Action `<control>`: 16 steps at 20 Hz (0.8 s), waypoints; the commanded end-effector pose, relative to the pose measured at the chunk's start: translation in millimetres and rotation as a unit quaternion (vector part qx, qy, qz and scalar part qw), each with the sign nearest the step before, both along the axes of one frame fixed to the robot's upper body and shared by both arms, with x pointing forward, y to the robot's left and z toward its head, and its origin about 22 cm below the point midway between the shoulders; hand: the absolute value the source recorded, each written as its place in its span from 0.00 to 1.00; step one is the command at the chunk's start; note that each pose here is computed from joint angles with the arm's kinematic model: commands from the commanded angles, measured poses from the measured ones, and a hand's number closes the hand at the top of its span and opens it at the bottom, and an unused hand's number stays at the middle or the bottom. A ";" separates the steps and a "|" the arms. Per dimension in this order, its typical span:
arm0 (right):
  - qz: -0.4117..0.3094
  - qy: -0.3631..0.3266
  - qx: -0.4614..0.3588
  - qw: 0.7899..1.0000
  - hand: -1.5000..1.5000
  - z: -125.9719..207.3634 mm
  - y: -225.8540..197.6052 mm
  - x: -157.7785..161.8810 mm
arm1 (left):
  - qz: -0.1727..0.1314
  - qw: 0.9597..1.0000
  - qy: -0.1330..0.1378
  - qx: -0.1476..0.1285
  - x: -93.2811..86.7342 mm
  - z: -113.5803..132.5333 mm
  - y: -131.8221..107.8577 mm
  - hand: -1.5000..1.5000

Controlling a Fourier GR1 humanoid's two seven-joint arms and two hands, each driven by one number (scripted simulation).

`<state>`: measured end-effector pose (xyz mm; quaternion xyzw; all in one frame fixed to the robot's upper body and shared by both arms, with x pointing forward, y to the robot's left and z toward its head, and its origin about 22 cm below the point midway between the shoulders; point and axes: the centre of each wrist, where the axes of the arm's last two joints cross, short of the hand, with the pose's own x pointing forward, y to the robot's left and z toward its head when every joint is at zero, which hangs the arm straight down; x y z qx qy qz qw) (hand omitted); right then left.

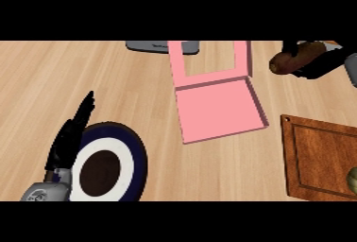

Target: Pick the sweet potato from the cutting board and place it in the cardboard box

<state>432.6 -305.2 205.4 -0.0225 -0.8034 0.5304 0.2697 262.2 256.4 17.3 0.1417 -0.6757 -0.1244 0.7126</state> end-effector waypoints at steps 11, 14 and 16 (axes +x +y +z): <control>0.172 0.087 -0.036 0.981 1.00 -4.4 114.1 23.6 | 0.024 1.000 0.011 0.000 -12.4 -8.7 13.0 0.50; 0.179 0.090 -0.074 0.977 1.00 -23.2 151.1 20.2 | 0.022 1.000 0.006 -0.001 -14.1 -9.0 3.6 0.50; 0.182 0.095 -0.071 0.976 1.00 -27.4 168.7 19.2 | 0.036 0.999 0.015 0.001 -21.9 -19.4 24.6 0.50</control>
